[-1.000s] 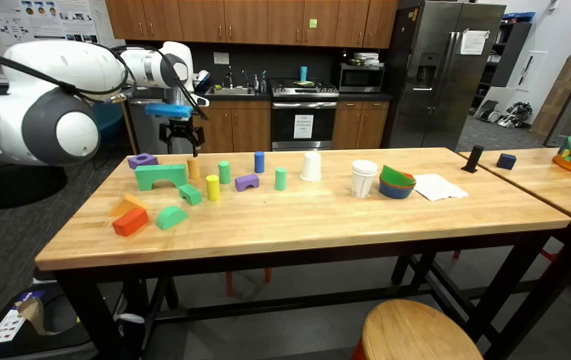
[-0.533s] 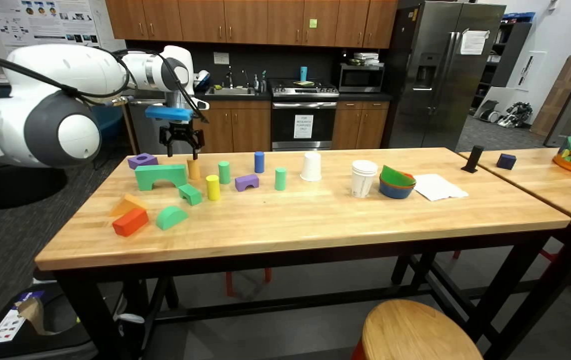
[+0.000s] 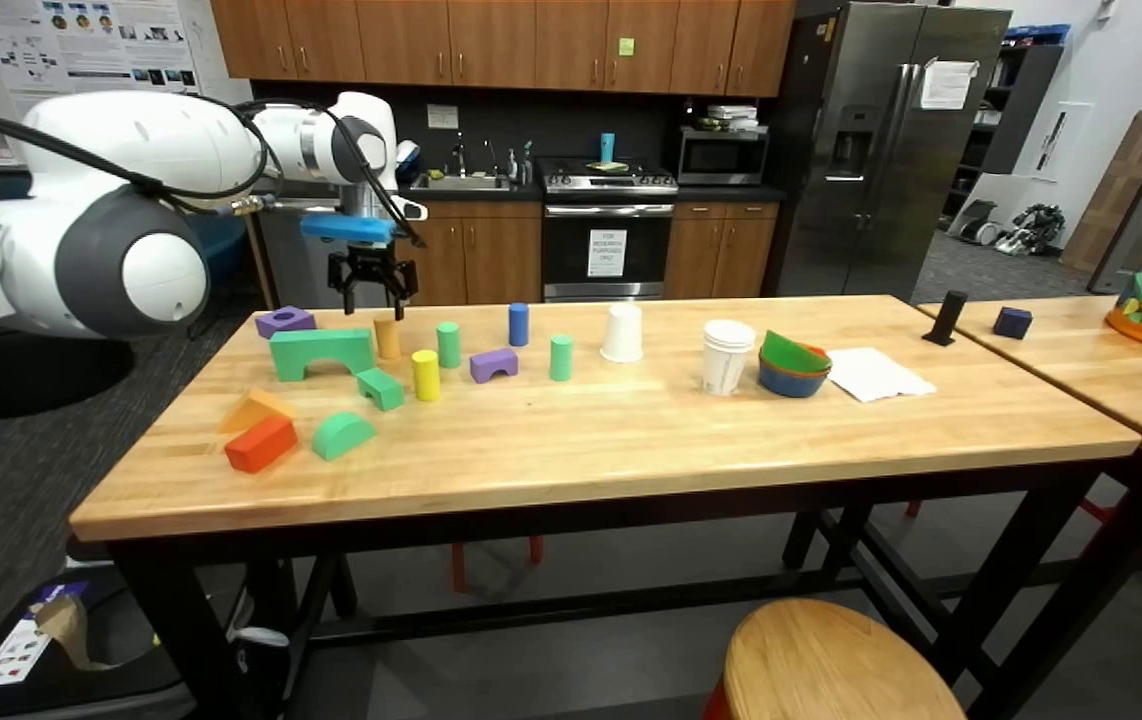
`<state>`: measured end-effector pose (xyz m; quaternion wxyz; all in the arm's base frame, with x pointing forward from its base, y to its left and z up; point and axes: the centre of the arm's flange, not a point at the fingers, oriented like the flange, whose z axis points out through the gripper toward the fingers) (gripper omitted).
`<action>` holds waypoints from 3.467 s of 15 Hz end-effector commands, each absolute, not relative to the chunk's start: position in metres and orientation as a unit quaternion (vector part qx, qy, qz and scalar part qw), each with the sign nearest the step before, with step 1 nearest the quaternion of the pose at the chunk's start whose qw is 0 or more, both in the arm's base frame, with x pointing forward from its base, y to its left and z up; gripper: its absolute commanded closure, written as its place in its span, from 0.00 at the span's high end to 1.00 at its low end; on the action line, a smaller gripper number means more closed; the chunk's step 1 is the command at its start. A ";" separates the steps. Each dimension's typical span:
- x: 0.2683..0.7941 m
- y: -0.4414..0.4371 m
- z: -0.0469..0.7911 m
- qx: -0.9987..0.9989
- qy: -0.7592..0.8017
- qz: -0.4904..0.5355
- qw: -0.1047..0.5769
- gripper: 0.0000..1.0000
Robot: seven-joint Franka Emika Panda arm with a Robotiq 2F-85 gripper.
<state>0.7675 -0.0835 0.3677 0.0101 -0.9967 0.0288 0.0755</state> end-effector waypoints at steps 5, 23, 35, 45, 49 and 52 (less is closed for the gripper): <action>0.799 -0.092 0.376 -0.998 0.019 0.063 0.013 1.00; 0.813 -0.086 0.373 -0.999 0.011 0.031 0.016 1.00; 0.818 -0.090 0.369 -1.000 0.005 -0.015 0.012 1.00; 0.813 -0.100 0.362 -1.000 0.014 -0.007 0.013 1.00; 0.810 -0.098 0.363 -1.000 0.014 -0.004 0.013 1.00; 0.808 -0.098 0.363 -1.000 0.013 -0.005 0.014 1.00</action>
